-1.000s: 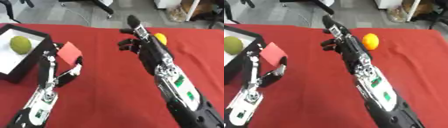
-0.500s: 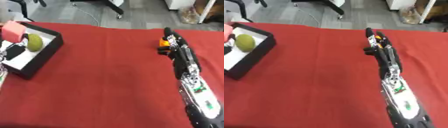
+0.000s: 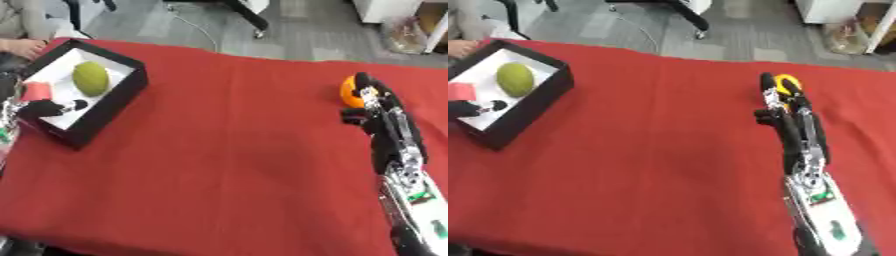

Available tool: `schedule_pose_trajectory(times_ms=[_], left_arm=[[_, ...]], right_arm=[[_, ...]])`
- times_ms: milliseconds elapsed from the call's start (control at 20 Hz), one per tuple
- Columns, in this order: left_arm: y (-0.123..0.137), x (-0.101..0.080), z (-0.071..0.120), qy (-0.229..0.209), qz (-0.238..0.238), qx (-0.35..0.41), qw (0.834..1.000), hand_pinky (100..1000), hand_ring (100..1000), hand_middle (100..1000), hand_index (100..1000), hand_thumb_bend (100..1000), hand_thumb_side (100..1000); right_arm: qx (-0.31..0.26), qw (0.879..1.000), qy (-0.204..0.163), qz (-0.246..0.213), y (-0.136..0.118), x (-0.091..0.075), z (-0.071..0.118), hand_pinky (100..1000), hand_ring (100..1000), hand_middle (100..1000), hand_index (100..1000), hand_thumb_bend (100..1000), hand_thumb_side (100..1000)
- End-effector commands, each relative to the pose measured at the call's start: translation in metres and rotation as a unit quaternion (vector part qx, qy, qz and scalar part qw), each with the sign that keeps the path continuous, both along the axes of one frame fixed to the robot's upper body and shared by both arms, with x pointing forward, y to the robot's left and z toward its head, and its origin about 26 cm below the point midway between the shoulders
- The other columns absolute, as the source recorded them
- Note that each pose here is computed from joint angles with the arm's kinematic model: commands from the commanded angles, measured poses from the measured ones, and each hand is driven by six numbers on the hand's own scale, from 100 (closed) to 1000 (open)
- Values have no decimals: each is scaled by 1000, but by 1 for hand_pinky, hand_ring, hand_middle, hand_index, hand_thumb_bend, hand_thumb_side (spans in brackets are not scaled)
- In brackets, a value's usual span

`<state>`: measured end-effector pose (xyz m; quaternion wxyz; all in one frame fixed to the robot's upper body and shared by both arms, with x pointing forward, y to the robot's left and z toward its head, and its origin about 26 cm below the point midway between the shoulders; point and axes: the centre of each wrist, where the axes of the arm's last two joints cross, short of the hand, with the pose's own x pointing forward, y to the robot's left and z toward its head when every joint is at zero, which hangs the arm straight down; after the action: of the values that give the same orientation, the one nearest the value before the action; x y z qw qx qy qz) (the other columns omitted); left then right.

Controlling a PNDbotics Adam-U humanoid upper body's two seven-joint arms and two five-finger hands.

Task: Pick up the objects with one hand, pass them to the other hand, and then place them into the box on the other side of the table.

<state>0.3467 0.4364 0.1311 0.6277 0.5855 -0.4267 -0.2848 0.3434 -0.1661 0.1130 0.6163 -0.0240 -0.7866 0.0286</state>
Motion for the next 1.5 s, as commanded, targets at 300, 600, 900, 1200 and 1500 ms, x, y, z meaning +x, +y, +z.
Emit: schedule_pose_trajectory(times_ms=[300,600,900,1200,1500], left_arm=[[-64,-15,52,-242,-147,-49,958,774,751,787,884,795,671],[-128,-25,56,-329,-290,-151,886,757,728,767,870,768,677],[-179,-32,56,-366,-384,-259,807,743,700,745,859,726,678],[-201,-36,44,-354,-420,-306,778,742,696,742,860,722,683],[-205,-36,35,-331,-423,-309,785,741,693,740,863,715,689]], right_arm=[[-259,964,-32,-60,-82,41,32,680,606,786,936,400,547],[-451,891,-15,-43,-129,87,43,779,800,916,974,404,509],[-536,842,56,-39,-143,118,21,817,856,935,978,387,469],[-574,802,124,-109,-155,128,-7,820,839,907,956,383,445],[-593,766,153,-194,-167,126,-19,751,658,657,732,267,286]])
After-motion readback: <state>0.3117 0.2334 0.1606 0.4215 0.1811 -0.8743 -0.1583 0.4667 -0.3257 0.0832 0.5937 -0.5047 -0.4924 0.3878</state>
